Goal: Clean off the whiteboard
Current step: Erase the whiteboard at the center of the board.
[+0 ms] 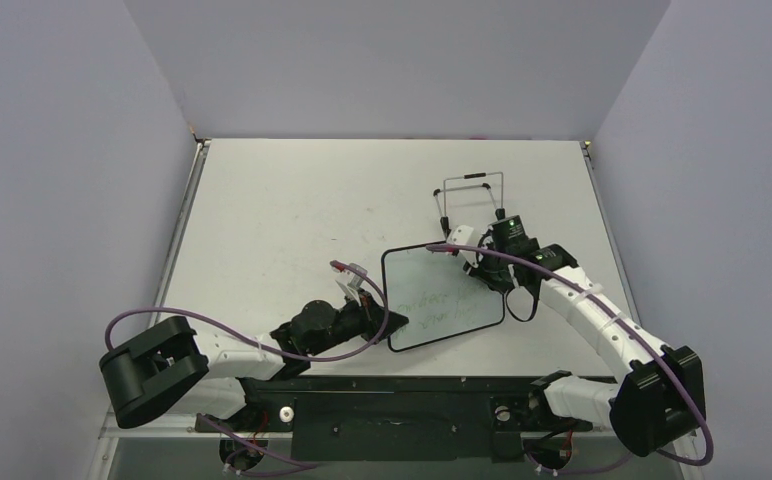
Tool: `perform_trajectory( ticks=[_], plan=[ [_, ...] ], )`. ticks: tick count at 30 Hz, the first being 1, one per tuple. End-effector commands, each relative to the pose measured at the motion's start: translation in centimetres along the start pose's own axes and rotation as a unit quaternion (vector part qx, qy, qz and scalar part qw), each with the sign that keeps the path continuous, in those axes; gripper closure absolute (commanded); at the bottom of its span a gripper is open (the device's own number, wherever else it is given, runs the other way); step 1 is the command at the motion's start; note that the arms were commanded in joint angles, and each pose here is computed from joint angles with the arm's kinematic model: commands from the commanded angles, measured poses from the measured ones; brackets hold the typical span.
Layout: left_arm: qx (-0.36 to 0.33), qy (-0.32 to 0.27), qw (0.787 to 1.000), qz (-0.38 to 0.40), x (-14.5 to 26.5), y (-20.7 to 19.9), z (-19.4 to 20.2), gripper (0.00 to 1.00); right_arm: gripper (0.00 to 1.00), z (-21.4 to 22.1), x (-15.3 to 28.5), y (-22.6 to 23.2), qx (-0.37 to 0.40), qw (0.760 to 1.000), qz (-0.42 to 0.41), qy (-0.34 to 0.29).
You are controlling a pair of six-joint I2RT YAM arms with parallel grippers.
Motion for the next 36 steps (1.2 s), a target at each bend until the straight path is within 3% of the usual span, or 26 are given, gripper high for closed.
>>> perform_trajectory(
  ticks=[1,5,11,16,22,27,36],
  plan=[
    [-0.023,-0.004,0.998,0.065,0.4,-3.1,-0.5,1.0,1.0,0.3,0.3,-2.5,-0.011,0.999,0.049,0.003],
    [-0.023,-0.003,0.998,0.067,0.3,-3.1,-0.5,1.0,1.0,1.2,-0.1,-0.5,0.015,1.0,0.002,0.009],
    [-0.023,-0.003,0.998,0.067,0.3,-3.0,-0.4,1.0,1.0,-0.7,0.3,3.6,0.085,0.993,-0.07,-0.036],
    [-0.023,-0.004,0.997,0.068,0.3,-3.2,-0.5,1.0,1.0,-2.5,0.4,0.8,0.05,0.998,-0.004,-0.043],
    [-0.025,-0.006,0.997,0.066,0.6,-3.2,-0.6,1.0,1.0,-0.4,0.6,-3.4,-0.011,0.997,0.075,-0.007],
    [-0.025,-0.006,0.998,0.066,0.5,-3.1,-0.6,1.0,1.0,0.9,0.6,-4.2,-0.026,0.996,0.086,0.005],
    [-0.029,-0.007,0.997,0.064,0.7,-3.0,-0.6,1.0,1.0,-0.5,1.5,-5.3,-0.053,0.995,0.071,-0.038]
  ],
)
Point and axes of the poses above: each gripper's point midway between its finger pads, its own x axis back along the fingers, its own y axis along the line the jaws close on, z = x × y, the point moved 1 cm from there along x, back along the fingers, and after that the axes turned 7 degrees about x, right-handed, at the moved point
